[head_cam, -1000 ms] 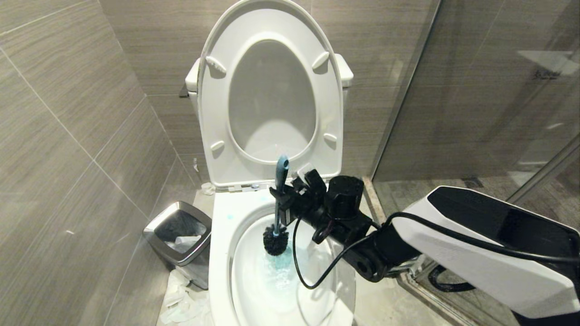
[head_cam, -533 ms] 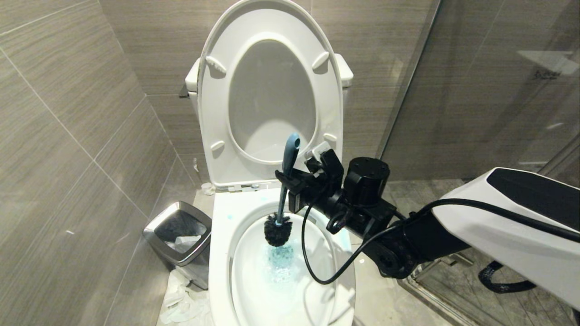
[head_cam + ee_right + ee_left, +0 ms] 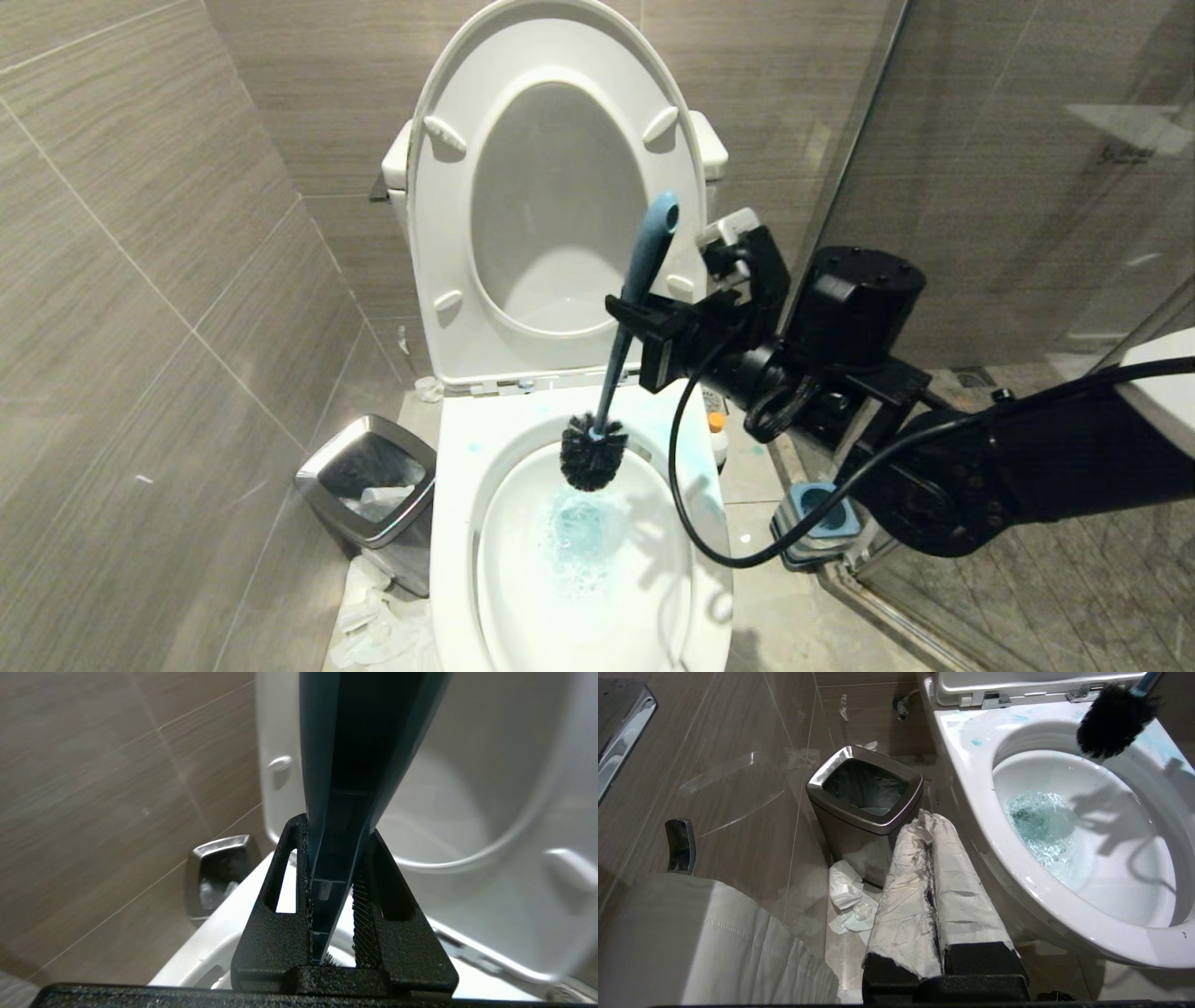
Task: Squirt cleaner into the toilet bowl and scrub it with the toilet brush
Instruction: Scrub the toilet bowl, then put the toilet brush back
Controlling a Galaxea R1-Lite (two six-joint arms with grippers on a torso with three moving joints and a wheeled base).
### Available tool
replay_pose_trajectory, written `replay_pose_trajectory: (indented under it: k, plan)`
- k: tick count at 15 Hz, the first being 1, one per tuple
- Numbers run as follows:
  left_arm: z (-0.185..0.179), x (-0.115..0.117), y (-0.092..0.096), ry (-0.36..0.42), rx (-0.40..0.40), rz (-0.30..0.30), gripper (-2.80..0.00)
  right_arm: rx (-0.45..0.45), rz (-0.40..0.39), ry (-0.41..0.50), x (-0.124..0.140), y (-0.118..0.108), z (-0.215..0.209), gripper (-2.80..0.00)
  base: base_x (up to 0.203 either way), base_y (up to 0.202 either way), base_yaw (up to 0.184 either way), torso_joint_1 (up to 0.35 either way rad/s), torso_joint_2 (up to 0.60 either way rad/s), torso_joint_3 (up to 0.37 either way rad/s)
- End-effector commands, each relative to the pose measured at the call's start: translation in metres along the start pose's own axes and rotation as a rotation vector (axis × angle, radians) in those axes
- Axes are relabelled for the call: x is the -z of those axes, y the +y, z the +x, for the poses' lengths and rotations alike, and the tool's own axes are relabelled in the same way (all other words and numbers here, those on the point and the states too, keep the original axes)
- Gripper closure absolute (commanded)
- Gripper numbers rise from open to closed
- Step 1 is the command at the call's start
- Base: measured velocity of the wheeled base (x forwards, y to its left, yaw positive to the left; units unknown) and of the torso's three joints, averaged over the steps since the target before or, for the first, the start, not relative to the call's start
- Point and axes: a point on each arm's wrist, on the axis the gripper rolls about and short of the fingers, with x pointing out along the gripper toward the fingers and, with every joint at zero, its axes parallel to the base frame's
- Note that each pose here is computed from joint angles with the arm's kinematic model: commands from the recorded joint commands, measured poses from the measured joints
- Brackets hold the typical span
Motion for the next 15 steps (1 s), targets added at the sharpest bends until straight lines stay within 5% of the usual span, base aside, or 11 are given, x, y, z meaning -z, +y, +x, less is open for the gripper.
replay_pose_trajectory:
  k: [1, 15]
  plan:
    - [0.0, 0.0, 0.0, 0.0, 0.0, 0.0, 0.0, 0.056, -0.017, -0.081, -0.04, -0.016, -0.025, 0.0, 0.0, 0.0, 0.0, 0.0, 0.0, 0.0]
    - [0.0, 0.0, 0.0, 0.0, 0.0, 0.0, 0.0, 0.165, 0.003, -0.043, -0.046, -0.036, -0.052, 0.0, 0.0, 0.0, 0.0, 0.0, 0.0, 0.0]
